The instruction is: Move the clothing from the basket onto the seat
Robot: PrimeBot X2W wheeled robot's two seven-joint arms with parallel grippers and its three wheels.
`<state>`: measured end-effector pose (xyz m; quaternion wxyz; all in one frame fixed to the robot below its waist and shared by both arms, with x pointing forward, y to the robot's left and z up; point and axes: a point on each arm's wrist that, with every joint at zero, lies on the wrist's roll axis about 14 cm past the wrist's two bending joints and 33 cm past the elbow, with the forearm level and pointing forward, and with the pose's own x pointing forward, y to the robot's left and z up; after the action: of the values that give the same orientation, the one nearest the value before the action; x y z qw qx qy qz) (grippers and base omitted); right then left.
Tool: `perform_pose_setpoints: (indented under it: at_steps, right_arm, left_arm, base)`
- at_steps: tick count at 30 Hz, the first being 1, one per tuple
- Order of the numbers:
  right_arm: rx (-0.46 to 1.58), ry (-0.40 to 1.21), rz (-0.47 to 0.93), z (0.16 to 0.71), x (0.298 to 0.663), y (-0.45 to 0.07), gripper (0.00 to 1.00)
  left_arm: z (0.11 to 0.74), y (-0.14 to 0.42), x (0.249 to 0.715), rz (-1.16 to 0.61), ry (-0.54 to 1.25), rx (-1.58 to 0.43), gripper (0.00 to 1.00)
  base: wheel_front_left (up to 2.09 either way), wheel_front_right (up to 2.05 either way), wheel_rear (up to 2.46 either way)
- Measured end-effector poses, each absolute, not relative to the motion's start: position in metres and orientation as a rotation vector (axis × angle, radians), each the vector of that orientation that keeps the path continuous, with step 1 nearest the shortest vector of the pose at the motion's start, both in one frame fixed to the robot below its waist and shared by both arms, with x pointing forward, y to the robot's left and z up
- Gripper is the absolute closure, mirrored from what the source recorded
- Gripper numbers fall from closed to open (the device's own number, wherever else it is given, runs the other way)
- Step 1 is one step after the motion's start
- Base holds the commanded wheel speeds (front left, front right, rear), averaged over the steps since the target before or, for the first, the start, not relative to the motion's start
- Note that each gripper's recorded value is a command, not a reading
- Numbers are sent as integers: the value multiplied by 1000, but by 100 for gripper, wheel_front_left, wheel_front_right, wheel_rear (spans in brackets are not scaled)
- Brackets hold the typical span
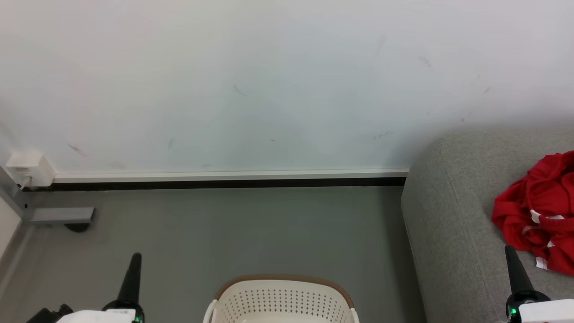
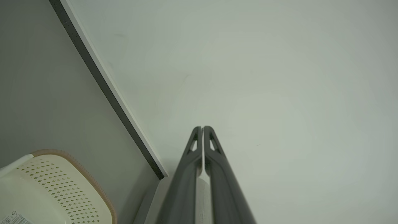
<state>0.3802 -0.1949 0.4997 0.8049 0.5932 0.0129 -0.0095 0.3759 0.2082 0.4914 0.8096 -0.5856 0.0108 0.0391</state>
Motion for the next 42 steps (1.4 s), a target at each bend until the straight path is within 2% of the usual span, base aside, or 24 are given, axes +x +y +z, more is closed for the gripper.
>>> perform_pose_setpoints:
  at_steps: [42]
  right_arm:
    - [1565, 13, -9, 503, 387, -200, 100]
  left_arm:
    - [503, 200, 388, 12, 12, -1563, 100]
  base:
    - [0, 0, 0]
